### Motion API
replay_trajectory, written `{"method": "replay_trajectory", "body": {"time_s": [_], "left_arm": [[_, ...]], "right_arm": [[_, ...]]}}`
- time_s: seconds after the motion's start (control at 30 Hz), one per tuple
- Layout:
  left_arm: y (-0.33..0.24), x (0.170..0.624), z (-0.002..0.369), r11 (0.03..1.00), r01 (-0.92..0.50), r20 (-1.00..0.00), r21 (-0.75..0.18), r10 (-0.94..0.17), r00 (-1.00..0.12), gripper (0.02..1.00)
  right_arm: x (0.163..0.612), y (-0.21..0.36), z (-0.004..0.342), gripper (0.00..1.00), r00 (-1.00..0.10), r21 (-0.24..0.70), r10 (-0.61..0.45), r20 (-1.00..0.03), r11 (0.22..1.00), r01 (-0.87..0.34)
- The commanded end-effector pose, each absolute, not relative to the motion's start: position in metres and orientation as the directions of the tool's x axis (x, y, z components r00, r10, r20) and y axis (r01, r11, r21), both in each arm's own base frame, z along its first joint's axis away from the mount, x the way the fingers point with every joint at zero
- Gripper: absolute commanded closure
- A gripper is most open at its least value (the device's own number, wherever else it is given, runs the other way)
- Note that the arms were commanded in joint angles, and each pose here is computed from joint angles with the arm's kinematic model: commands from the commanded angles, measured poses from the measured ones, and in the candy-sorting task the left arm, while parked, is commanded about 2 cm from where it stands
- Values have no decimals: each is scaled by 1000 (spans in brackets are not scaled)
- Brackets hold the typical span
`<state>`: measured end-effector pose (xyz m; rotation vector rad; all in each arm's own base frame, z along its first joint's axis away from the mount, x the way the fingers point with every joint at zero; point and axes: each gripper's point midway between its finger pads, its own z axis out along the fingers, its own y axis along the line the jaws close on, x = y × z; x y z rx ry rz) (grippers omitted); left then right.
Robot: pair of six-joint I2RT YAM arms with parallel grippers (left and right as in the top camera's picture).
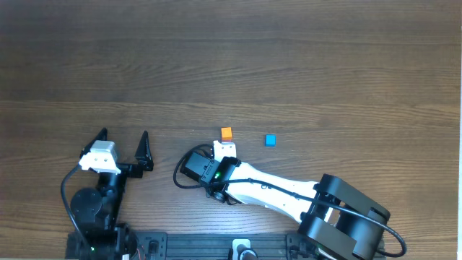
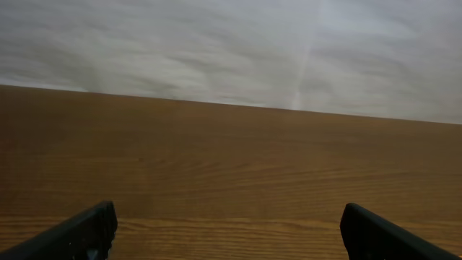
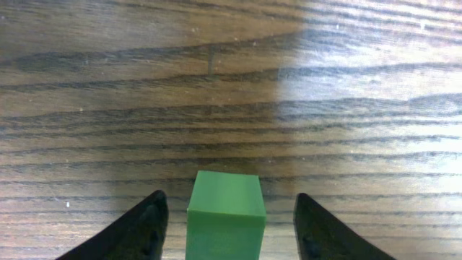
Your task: Stack Cubes
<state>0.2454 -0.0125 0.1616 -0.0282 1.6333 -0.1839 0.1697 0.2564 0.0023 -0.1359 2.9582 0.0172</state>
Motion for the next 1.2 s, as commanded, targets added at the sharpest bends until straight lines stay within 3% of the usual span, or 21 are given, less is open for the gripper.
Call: {"method": "replay_trajectory", "body": {"time_s": [0.03,0.3,0.53,1.2], "left_arm": [[-16,245,160,986,111,-991,-123,-115,-74,20],[-16,245,160,986,110,-991,-123,-115,-74,23],[-16,245,160,986,111,-991,-123,-115,-74,20],[-16,245,160,986,111,-991,-123,-115,-74,18]], "right_arm": [[167,255,-2,489,-984,4,-83,-154,996,-85],[166,255,-3,595,-985,7,-83,-150,996,-85],[166,255,-3,617,-985,7,-83,-149,996,-85],[167,256,0,818,-985,13,-80,-155,996,-83]]}}
